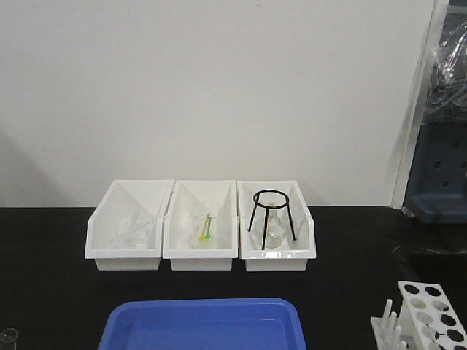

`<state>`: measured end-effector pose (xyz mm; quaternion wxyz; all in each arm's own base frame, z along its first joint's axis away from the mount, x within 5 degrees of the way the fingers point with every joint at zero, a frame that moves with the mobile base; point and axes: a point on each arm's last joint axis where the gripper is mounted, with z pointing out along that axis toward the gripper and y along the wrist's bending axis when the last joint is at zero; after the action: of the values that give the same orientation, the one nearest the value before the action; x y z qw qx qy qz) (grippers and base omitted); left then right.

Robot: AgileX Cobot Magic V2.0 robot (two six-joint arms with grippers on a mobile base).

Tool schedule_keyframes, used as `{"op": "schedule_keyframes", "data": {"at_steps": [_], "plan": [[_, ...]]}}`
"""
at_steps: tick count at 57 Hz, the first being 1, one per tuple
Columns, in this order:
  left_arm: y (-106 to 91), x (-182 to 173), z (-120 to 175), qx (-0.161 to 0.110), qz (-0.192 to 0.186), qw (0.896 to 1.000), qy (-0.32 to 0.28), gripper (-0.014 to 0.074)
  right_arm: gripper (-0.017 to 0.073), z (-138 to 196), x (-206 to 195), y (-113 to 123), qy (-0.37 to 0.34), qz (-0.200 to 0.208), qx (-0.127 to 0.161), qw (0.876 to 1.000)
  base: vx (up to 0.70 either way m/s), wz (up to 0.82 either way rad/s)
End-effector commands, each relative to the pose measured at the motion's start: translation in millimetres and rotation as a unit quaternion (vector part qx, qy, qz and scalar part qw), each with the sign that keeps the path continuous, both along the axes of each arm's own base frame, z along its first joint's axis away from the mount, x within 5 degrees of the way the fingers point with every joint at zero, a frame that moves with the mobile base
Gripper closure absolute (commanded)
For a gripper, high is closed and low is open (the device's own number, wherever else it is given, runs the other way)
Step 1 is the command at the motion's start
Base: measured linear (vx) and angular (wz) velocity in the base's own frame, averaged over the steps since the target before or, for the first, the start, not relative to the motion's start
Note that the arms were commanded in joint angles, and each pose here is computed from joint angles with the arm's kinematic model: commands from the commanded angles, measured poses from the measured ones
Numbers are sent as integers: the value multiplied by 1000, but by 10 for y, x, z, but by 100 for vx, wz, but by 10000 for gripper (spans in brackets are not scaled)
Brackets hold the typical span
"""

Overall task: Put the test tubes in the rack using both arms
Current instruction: 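Close the left gripper on the glass test tube in the beaker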

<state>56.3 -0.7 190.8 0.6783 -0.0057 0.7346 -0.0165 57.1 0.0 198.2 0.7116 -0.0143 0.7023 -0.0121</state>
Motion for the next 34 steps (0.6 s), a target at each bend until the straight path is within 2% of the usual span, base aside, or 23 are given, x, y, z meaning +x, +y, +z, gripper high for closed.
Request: {"op": "schedule_keyframes", "data": {"at_steps": [1, 15, 27, 34], "plan": [[-3, -18, 167, -5, -2, 998, -58, 598, 568, 34, -8, 8, -39, 4, -5, 999, 0, 0], [-4, -20, 203, -3, -3, 997, -77, 598, 568, 37, -8, 8, -40, 4, -7, 999, 0, 0], [-8, -33, 301, -7, -5, 991, -131, 598, 568, 62, -11, 11, -54, 6, -7, 998, 0, 0], [-11, -60, 423, -35, -10, 985, -168, 598, 568, 126, -21, 16, -87, 9, -5, 996, 0, 0]]}}
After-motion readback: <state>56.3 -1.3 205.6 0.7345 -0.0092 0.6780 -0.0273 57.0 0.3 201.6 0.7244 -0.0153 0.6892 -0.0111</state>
